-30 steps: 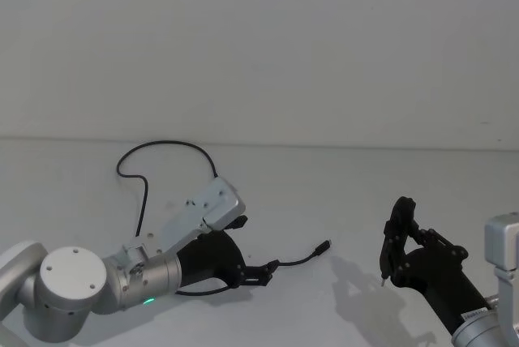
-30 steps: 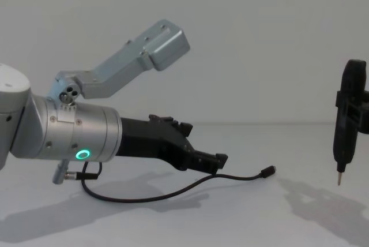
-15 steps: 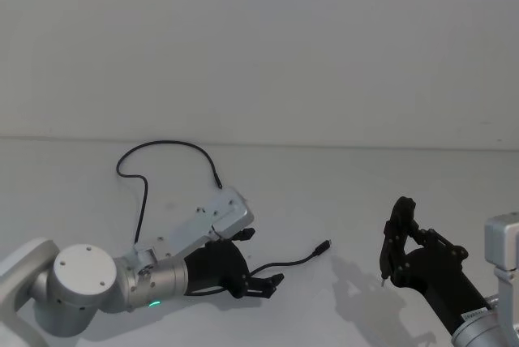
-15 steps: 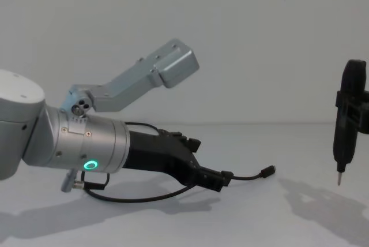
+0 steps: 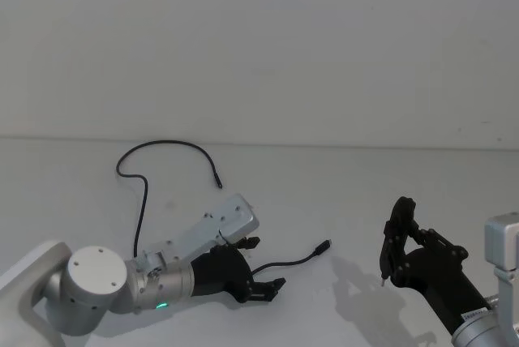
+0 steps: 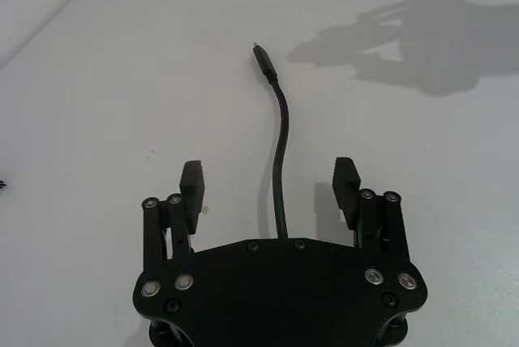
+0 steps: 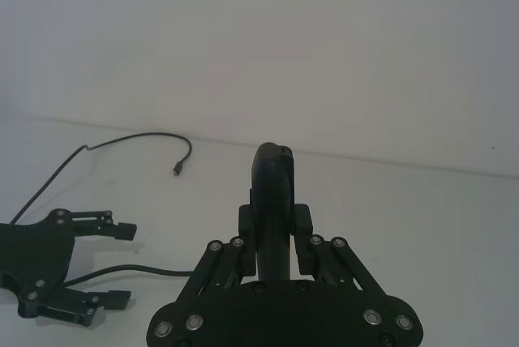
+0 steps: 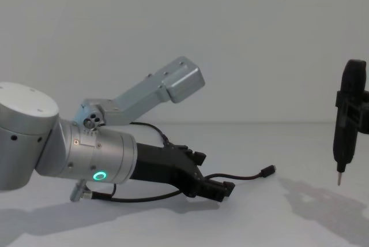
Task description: Pick up the data cable with the one hand.
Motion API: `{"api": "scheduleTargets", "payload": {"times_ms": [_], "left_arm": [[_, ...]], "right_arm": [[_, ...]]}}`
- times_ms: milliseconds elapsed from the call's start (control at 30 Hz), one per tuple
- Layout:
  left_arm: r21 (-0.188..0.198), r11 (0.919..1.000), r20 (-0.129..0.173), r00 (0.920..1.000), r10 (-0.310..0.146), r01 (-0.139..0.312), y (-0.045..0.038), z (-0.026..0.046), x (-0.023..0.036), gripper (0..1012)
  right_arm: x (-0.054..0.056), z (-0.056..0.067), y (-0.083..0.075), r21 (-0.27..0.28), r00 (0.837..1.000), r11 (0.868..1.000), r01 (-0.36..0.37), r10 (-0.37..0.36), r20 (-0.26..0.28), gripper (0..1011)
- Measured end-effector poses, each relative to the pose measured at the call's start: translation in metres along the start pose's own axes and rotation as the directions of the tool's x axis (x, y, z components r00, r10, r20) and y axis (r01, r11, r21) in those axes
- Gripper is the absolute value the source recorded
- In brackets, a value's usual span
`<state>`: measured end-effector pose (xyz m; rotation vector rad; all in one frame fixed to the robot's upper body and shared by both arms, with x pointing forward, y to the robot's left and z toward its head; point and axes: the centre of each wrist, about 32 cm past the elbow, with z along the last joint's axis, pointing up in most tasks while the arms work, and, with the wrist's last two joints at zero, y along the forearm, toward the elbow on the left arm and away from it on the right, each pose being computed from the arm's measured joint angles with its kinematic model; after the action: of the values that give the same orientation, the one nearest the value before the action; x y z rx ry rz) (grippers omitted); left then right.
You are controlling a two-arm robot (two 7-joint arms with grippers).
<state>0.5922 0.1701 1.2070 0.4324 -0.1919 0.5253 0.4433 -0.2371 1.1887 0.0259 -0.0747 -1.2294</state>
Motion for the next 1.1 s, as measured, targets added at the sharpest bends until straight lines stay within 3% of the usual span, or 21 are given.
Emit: {"api": "scheduleTargets", "payload": {"times_ms": [233, 900, 1100], "left_arm": [[0.007, 1.0, -0.002, 1.0, -0.006, 0.006, -0.005, -0.0032, 0.0002, 753], [0.015, 0.9998, -0.005, 0.9999, -0.011, 0.011, -0.0106, -0.0066, 0.0003, 105], [0.013, 0.9999, -0.006, 0.9999, -0.01, 0.01, -0.0105, -0.0065, 0.0005, 42]], "right_arm": [[0.0, 0.0, 0.0, 0.0, 1.0, 1.0, 0.0, 0.0, 0.0, 269], [0.0, 0.0, 0.0, 0.0, 1.0, 1.0, 0.0, 0.0, 0.0, 269], [0.0, 0.0, 0.0, 0.0, 1.0, 1.0, 0.0, 0.0, 0.0, 269]]}}
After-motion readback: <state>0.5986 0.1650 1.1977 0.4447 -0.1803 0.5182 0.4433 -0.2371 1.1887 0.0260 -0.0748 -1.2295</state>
